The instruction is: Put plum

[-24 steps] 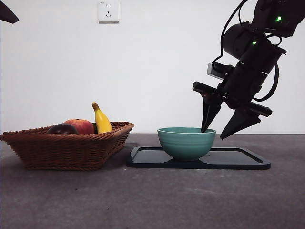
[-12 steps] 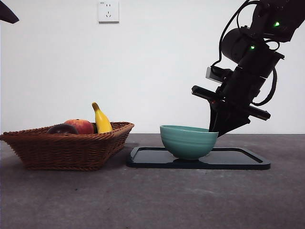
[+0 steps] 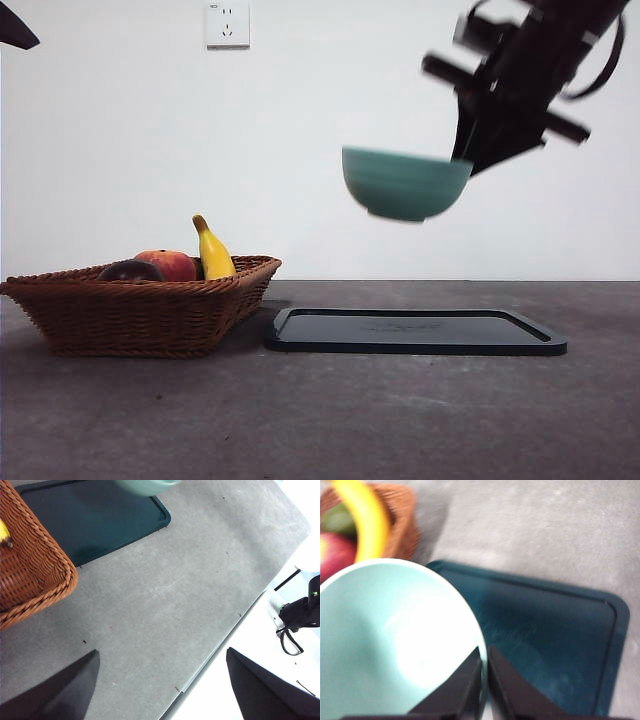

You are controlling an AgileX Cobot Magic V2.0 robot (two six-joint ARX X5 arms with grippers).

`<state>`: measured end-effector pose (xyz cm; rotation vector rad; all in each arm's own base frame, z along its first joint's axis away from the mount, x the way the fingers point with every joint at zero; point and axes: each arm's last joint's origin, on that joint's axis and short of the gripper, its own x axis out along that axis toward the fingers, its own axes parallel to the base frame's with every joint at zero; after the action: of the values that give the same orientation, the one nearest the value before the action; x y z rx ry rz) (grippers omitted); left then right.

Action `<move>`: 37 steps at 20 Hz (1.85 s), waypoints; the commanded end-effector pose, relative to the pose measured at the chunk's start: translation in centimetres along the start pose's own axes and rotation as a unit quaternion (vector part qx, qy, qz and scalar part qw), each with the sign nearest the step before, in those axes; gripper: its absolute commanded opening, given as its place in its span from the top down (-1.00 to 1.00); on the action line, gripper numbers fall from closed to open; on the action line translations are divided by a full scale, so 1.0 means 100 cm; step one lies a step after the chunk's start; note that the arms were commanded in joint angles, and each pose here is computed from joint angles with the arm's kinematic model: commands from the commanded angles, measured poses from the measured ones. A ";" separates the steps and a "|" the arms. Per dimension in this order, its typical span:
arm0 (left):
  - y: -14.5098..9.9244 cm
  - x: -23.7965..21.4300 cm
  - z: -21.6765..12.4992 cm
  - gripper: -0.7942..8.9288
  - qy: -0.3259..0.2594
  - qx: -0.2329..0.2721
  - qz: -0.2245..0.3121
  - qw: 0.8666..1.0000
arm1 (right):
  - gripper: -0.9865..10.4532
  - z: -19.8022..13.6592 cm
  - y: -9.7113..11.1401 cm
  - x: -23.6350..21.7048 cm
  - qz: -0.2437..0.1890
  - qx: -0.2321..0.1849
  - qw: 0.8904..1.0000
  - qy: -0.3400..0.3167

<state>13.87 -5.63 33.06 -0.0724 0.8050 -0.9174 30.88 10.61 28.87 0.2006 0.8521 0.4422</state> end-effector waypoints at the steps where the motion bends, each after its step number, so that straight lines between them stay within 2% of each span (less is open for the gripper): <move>1: -0.001 -0.001 0.003 0.01 -0.004 0.010 -0.006 1.000 | 0.80 0.000 0.018 -0.029 0.011 -0.045 0.999 -0.007; 5: -0.001 -0.001 0.003 0.01 -0.004 0.011 -0.006 1.000 | 0.81 -0.019 0.040 -0.069 0.013 -0.082 0.997 0.002; 8: -0.001 -0.001 0.003 0.01 -0.004 0.013 -0.006 1.000 | 0.81 -0.045 0.047 -0.077 0.020 -0.101 0.995 0.007; 15: -0.001 -0.001 0.003 0.01 -0.004 0.013 -0.006 1.000 | 0.81 -0.107 0.045 -0.034 0.023 -0.118 0.991 0.058; 19: -0.001 -0.001 0.003 0.01 -0.004 0.013 -0.006 1.000 | 0.81 -0.128 0.040 -0.010 0.027 -0.112 0.991 0.072; 27: -0.001 -0.001 0.002 0.01 -0.001 0.011 -0.006 1.000 | 0.81 -0.141 0.033 0.030 0.010 -0.108 0.986 0.126; 34: -0.001 -0.001 0.002 0.01 -0.001 0.014 -0.006 1.000 | 0.79 -0.144 0.033 0.032 0.001 -0.111 0.985 0.133; 37: -0.001 -0.001 0.002 0.01 -0.001 0.014 -0.006 1.000 | 0.45 -0.145 0.034 0.032 0.000 -0.109 0.985 0.137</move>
<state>13.83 -5.62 33.03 -0.0694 0.8089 -0.9188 20.66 14.70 18.65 -0.0711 1.0534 0.5708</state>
